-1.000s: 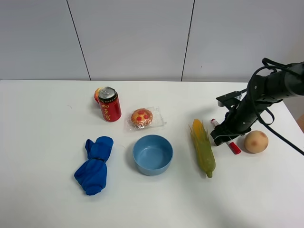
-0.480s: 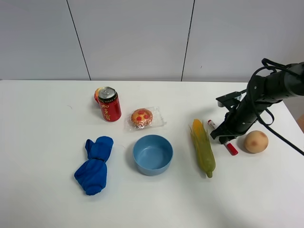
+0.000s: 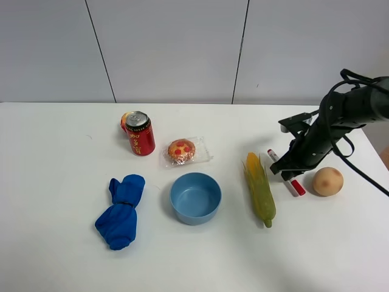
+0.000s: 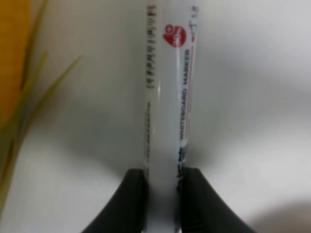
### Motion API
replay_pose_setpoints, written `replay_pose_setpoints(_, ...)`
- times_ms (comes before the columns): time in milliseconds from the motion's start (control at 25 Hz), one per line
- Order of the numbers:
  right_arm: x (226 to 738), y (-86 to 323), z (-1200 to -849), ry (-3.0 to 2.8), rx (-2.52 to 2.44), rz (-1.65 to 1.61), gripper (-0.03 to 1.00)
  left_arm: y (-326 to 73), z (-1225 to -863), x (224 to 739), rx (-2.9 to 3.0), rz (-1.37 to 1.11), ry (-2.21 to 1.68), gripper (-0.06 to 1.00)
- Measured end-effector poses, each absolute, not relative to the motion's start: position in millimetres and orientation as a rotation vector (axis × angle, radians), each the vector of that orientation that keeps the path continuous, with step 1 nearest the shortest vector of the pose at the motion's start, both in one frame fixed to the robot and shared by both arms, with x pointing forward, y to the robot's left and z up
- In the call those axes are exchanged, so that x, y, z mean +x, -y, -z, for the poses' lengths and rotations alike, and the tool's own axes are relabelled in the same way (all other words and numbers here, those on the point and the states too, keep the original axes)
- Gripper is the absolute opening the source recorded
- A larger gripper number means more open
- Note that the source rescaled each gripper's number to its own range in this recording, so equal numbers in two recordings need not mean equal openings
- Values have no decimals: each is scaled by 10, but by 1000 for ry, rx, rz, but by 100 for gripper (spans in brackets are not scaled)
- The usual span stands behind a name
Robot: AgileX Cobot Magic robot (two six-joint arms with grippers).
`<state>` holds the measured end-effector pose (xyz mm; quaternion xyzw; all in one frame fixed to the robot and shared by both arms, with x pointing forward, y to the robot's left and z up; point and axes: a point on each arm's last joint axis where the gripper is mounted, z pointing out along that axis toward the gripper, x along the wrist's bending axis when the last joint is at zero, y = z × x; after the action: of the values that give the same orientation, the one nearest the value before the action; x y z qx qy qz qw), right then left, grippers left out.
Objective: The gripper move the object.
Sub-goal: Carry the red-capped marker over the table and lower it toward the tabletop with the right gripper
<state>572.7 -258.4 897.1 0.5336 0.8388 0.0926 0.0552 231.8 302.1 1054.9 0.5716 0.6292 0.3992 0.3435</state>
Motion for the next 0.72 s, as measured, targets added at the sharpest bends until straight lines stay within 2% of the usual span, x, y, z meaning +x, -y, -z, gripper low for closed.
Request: replay_pose_setpoints(720, 5577, 2560, -9842, -2392, 1483, -476, 0, -3021, -10549, 2318, 1485, -1037, -1635, 100)
